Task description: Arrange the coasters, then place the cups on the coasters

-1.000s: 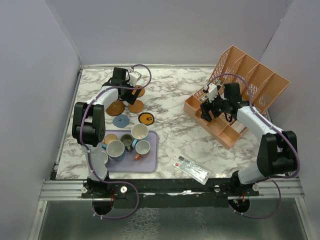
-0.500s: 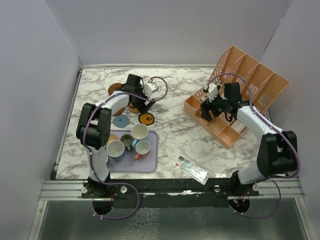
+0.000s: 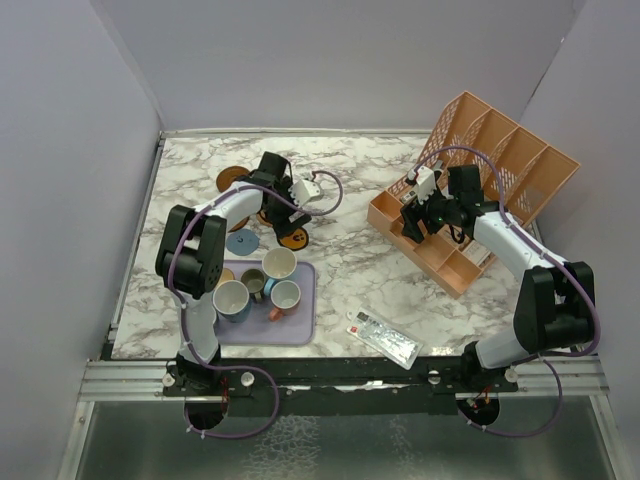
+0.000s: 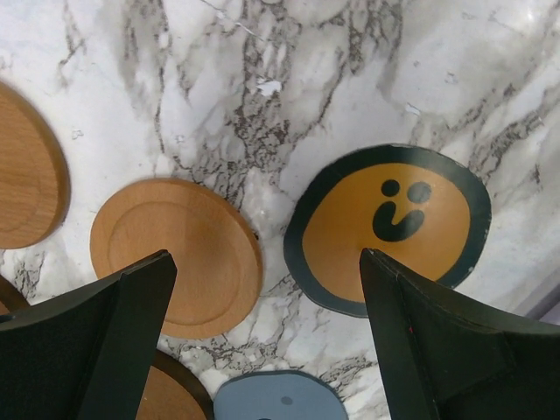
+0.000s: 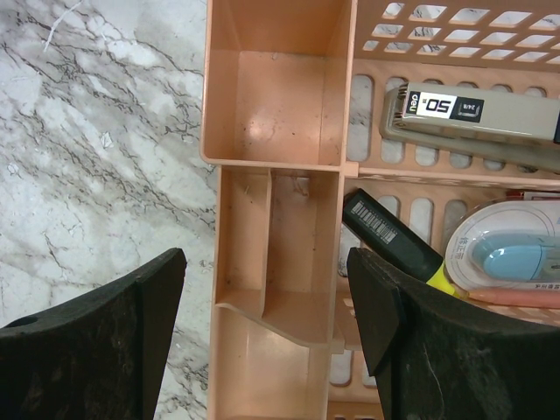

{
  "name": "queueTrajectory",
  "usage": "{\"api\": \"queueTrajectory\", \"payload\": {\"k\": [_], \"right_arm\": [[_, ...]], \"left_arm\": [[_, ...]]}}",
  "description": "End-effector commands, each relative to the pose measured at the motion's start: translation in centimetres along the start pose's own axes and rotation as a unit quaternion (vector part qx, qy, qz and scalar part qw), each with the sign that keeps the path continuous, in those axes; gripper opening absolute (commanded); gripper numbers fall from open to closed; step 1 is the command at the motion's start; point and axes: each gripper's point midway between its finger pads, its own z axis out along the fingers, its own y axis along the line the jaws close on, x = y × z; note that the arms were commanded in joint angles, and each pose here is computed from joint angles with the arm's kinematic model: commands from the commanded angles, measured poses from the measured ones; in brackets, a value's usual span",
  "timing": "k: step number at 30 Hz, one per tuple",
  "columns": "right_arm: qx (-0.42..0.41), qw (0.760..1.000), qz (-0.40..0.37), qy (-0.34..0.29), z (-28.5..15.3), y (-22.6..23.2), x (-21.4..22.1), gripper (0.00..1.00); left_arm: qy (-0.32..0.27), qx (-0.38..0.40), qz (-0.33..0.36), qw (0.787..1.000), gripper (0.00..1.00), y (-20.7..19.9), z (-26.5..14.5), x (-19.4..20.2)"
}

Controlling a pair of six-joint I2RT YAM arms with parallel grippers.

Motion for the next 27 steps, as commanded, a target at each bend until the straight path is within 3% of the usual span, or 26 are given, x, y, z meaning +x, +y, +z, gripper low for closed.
{"api": "queueTrajectory", "payload": {"k": [1,16,27], "right_arm": [[-0.002,1.000,-0.011,-0.010,-0.2,-0.3,-0.9,0.75],[-0.002,1.000,-0.014,-0.007,-0.2,-0.3,-0.8,0.75],[-0.006,1.000,-0.015,-0.003,-0.1,-0.3,-0.6,0.75]], "left_arm": [[-0.003,0.047,0.064,0.997,0.90,-1.6,-0.1,-0.1],[-0.023,0.136,0.203,0.970,0.91,-4.8,1.1,-1.0],[-0.027,0.198,0.240,0.950,0.96,-6.8,1.1,-0.4]]}}
